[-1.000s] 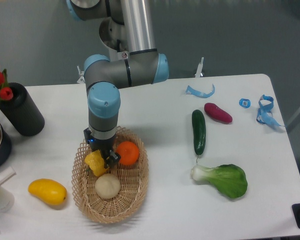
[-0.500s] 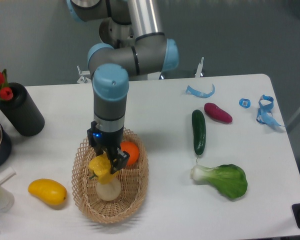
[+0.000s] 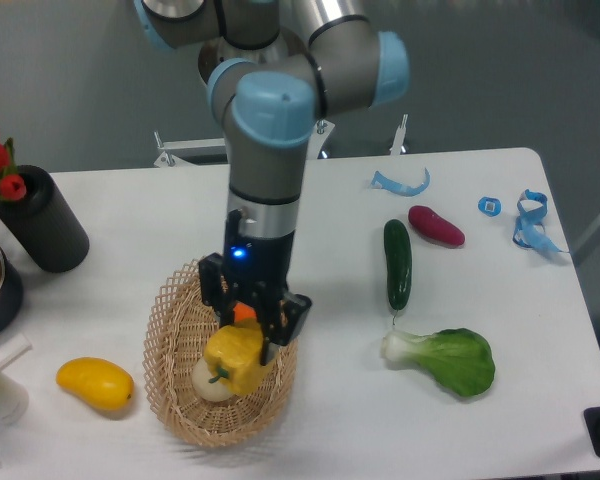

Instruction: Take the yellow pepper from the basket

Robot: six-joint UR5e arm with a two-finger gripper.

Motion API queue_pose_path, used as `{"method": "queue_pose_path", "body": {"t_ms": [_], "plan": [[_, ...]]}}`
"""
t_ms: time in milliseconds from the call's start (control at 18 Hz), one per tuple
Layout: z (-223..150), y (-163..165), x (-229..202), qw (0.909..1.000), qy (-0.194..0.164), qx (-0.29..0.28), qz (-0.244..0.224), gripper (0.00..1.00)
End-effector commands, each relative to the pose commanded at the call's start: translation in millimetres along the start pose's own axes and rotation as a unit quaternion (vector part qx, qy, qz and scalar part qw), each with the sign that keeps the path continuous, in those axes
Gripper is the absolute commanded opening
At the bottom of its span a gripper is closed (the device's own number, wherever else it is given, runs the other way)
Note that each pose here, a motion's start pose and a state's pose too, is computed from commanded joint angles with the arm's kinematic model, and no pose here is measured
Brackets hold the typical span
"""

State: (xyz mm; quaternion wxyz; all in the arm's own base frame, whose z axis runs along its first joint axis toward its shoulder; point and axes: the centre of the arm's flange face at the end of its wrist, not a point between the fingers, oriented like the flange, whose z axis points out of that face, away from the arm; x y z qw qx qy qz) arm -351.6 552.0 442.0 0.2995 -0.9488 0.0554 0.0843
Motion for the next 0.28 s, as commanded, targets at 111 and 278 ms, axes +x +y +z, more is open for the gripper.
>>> {"method": "queue_pose_path", "body": {"t_ms": [111, 278], "plan": [[-2.0, 2.5, -3.9, 1.0000, -0.003, 0.000, -0.003, 0.42], [-1.6, 2.4, -4.3, 1.0000, -0.003, 0.000, -0.003, 0.42]]}}
